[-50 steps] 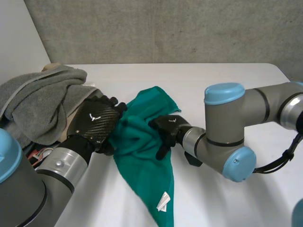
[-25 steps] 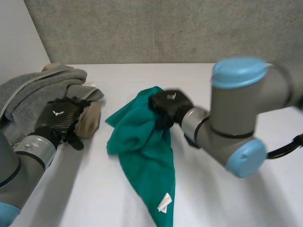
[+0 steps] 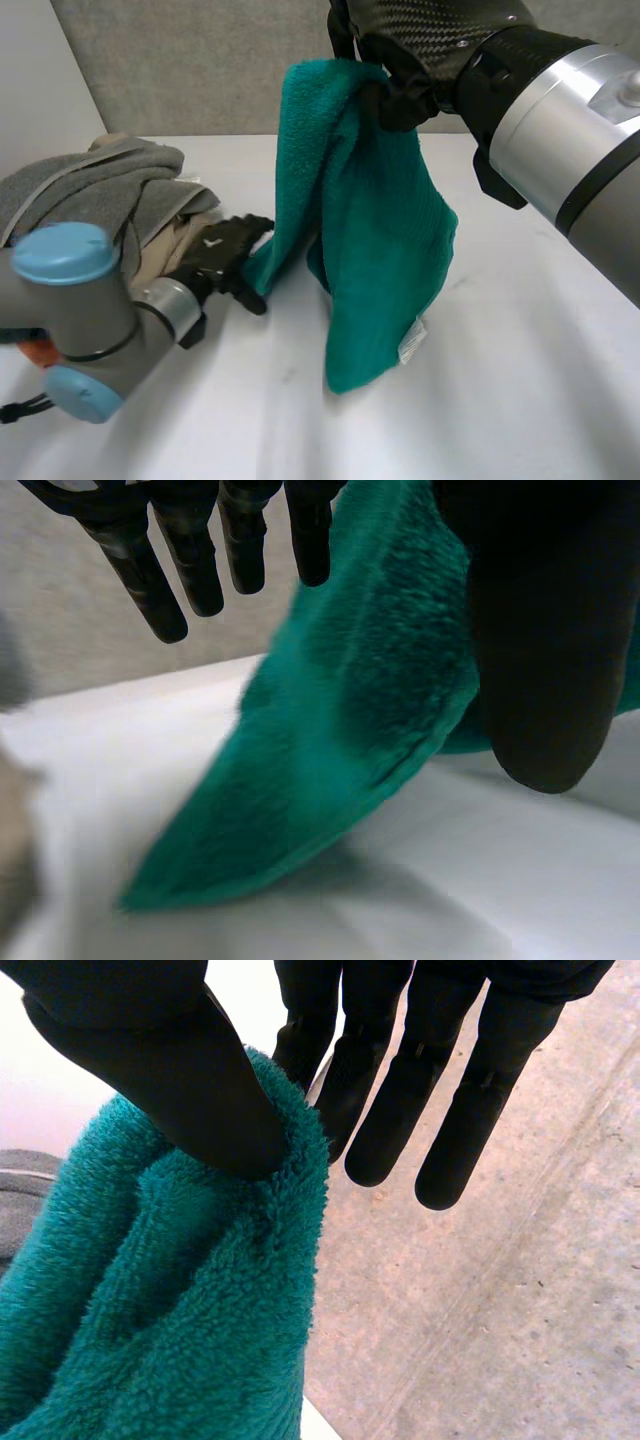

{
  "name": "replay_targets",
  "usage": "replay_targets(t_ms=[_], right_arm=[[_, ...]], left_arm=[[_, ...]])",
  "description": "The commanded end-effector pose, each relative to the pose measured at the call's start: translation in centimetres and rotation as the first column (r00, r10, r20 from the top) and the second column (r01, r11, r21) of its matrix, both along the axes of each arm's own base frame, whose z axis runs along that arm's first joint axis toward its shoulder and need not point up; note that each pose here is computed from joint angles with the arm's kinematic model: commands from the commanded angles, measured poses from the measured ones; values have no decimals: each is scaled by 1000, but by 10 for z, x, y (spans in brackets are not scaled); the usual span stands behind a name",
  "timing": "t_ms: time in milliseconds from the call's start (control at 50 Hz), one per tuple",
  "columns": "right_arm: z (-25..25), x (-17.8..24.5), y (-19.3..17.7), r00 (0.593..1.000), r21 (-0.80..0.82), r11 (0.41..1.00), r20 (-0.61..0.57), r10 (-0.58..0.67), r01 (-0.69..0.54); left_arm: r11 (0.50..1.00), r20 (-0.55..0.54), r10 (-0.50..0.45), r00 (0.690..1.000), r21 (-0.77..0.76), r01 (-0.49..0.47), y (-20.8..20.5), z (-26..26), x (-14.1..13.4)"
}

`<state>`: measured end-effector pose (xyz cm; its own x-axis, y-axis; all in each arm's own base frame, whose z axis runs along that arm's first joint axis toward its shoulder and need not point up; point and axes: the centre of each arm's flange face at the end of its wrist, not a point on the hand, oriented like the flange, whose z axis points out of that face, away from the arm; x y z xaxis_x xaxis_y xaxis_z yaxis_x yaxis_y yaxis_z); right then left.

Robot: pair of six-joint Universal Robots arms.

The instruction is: Fold the laundry.

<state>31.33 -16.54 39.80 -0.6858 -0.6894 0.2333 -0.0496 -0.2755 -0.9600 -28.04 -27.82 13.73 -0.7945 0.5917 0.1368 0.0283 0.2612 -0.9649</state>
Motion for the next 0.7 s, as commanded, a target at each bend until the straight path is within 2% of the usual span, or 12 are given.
replay_targets(t_ms=[20,120,220,260,280,320,380,480,540,640,680,700], right_arm=[[2,-6,7,1000,8,1000,-4,-9,9],[14,-18,10,998,-25,998,22,-53,54],[18,-34,-3,989,-77,986,-14,-148,146],[12,-46,-21,971,-105,970,-72,-226,218],[4,-62,-40,940,-133,947,-143,-311,293],[-5,-77,-57,900,-160,922,-211,-380,352],[-21,-97,-78,834,-188,891,-313,-453,413],[-61,-93,-98,807,-116,907,-420,-414,405],[-84,-90,-111,797,-60,911,-465,-386,407],[-112,-85,-137,790,-18,910,-490,-368,413],[-109,-81,-158,789,-71,897,-449,-420,437],[-105,-79,-165,784,-110,887,-429,-449,448]], left_arm=[[999,-13,-35,999,20,35,2,-11,-29],[999,14,48,999,18,-48,-8,-20,-35],[984,70,175,982,14,-176,-11,-15,-22],[981,45,195,980,-23,-194,-10,16,-14],[979,36,201,979,-35,-200,-10,27,-10],[975,28,214,976,-62,-212,-10,53,7],[977,31,189,981,-102,-185,-7,77,18],[977,125,32,992,-213,-5,10,118,20],[963,197,-1,980,-265,54,9,128,17],[939,262,56,964,-341,38,-28,123,8],[919,262,105,959,-394,7,-46,128,4],[889,249,155,956,-458,-24,-63,137,-2]])
